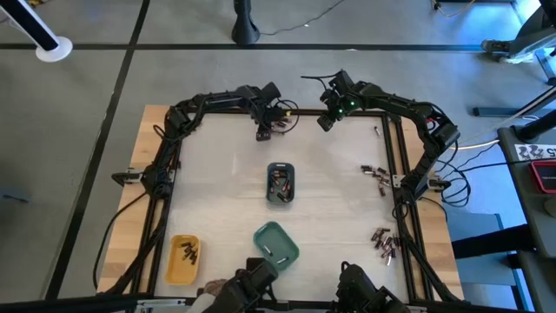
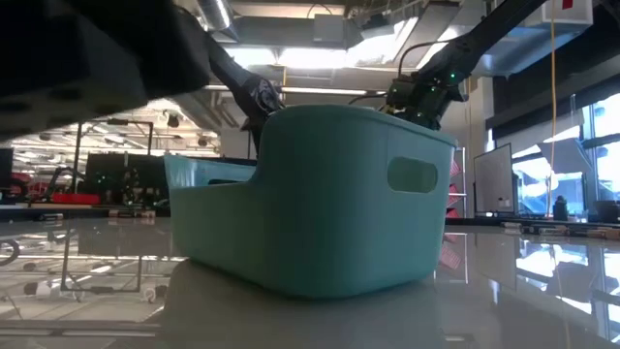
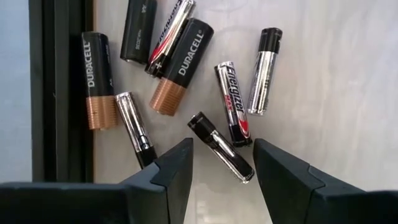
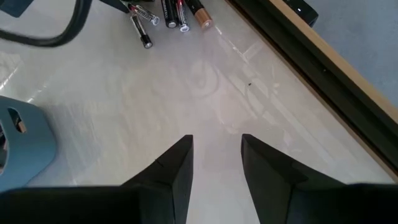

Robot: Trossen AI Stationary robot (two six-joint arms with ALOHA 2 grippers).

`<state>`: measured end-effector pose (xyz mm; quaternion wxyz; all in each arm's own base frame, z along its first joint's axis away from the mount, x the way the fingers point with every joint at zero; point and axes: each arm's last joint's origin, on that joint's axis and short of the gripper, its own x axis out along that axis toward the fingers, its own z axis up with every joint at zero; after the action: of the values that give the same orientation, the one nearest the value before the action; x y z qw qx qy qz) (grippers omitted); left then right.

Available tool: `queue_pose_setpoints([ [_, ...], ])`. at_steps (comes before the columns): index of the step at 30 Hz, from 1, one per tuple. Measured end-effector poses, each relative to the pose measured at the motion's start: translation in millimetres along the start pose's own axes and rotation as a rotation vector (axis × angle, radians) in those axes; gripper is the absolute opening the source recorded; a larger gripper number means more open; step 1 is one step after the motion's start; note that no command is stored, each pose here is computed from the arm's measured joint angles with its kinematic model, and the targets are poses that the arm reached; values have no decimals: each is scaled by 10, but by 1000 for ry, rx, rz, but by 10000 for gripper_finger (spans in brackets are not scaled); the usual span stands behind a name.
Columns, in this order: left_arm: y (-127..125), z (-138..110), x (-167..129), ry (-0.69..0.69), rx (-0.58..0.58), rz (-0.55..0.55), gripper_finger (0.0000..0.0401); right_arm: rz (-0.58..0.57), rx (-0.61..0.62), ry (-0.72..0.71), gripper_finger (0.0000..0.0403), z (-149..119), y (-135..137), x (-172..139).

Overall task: Sort batteries
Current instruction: Put the silver battery into the green bin

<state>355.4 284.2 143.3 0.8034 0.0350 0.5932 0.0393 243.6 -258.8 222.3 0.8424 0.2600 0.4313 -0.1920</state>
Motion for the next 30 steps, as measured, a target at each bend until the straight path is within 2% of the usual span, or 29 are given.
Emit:
queue_pose_setpoints([
  [8,17,-7,10,9,-14,21,159,3,-4,-11,136,10,0,2],
  [17,1,-35,50,36,-78,-5,154,3,-5,-14,136,13,0,2],
  [21,-13,-65,102,67,-115,-24,124,4,-5,-13,136,12,0,2],
  [30,-29,-86,95,97,-181,-37,17,41,2,1,136,-4,11,3],
])
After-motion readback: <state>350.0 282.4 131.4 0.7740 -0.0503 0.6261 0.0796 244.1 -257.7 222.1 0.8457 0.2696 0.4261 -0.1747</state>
